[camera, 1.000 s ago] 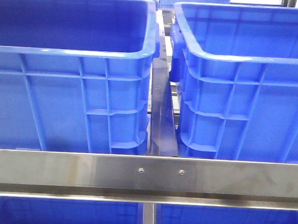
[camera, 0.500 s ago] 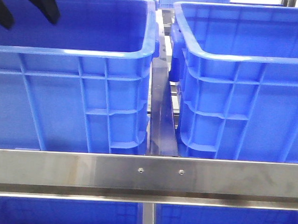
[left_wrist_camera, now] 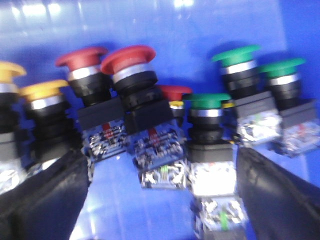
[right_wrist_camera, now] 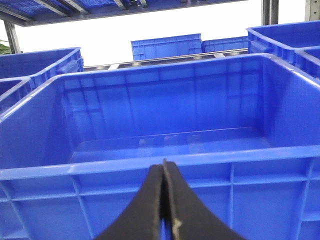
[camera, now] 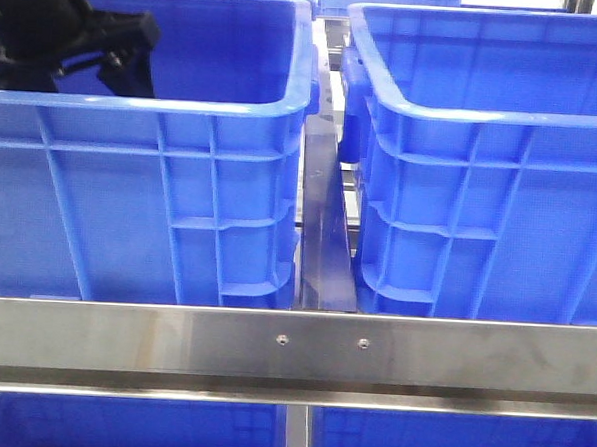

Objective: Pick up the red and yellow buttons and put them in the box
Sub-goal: 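Lower the left gripper into the button bin and grasp a red button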

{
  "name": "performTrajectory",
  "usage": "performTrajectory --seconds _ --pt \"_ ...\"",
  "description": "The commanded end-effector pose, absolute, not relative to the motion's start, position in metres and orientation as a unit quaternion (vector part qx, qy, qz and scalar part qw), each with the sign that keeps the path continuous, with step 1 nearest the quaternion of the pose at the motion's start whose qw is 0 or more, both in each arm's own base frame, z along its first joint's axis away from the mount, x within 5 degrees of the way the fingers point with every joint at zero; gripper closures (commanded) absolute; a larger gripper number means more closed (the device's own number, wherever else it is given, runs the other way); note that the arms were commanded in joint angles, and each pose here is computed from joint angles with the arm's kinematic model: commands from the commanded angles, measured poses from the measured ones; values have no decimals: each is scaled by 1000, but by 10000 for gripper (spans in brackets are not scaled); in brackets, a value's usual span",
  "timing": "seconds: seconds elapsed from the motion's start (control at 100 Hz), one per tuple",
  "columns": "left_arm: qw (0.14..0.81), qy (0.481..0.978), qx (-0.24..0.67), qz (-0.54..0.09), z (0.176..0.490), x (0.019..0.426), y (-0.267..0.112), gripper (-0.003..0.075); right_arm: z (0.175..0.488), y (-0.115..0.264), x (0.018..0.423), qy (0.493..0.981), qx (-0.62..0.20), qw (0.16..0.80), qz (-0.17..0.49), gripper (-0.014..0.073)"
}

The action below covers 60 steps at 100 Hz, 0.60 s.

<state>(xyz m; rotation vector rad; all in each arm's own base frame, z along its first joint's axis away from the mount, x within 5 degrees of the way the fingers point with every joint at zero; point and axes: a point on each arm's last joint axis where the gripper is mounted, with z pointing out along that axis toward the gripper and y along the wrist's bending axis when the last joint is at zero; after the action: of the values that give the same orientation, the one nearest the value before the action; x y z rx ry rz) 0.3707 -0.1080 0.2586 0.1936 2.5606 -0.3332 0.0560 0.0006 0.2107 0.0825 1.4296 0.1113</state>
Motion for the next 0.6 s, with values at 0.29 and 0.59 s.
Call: performTrajectory --seconds 0.29,0.59 --pt "314 936 54 -148 265 394 -119 176 226 1 51 607 34 792 50 711" --pt "309 938 54 -148 263 394 -119 359 226 1 51 607 34 792 50 711"
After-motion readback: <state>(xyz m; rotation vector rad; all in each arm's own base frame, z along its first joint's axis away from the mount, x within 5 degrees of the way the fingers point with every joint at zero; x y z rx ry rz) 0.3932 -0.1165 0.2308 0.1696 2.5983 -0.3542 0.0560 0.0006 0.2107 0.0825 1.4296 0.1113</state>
